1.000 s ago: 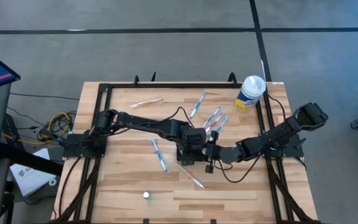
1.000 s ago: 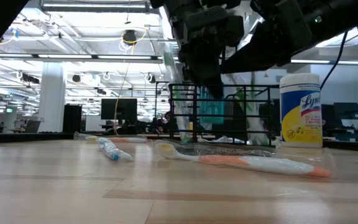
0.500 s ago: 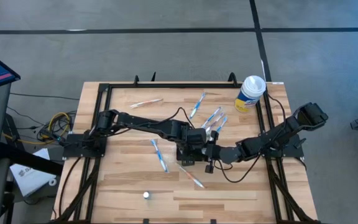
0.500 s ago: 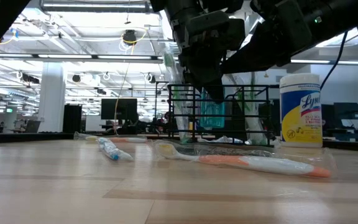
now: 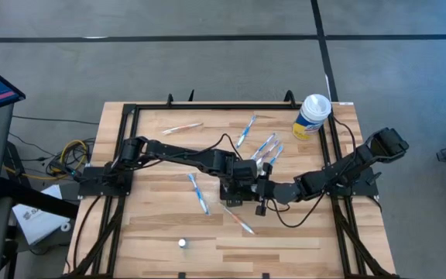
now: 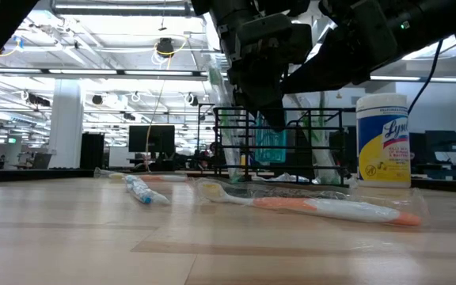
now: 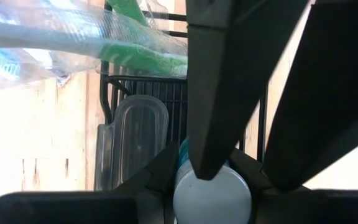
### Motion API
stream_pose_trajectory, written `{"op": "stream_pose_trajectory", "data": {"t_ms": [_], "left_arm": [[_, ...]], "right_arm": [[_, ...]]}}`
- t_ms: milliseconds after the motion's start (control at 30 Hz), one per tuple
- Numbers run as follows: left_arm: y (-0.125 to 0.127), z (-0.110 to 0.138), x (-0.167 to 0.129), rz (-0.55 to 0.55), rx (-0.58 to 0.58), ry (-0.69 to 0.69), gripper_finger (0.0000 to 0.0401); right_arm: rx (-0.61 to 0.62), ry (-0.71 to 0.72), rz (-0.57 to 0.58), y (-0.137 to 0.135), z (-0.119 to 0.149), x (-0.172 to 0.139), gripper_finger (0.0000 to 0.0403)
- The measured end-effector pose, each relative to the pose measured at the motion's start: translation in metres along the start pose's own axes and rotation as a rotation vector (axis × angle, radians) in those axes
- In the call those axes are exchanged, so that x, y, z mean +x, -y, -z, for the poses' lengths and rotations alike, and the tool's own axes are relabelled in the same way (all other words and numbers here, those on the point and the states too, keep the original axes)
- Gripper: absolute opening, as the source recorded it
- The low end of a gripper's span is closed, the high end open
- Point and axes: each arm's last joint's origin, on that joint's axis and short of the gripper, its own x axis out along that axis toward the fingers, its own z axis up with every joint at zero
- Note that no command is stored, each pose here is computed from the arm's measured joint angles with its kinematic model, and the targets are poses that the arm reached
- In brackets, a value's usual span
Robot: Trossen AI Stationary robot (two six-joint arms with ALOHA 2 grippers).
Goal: Pick & Place toothbrushing station
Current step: Put the blue mouthwash into the wire organizer
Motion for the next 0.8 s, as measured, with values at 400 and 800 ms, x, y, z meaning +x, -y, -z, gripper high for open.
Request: {"op": "stream_pose_trajectory", "data": {"t_ms": [400,800], "left_arm": [[0.0,0.0,0.0,0.0,0.0,0.0,0.0086],[0.0,-0.0001,-0.0001,0.0,0.0,0.0,0.0111]], "right_arm": [[0.0,0.0,0.0,0.0,0.0,0.0,0.0103],[0.0,0.0,-0.001,-0.0001,-0.0001,-0.0001,0.0103]]}}
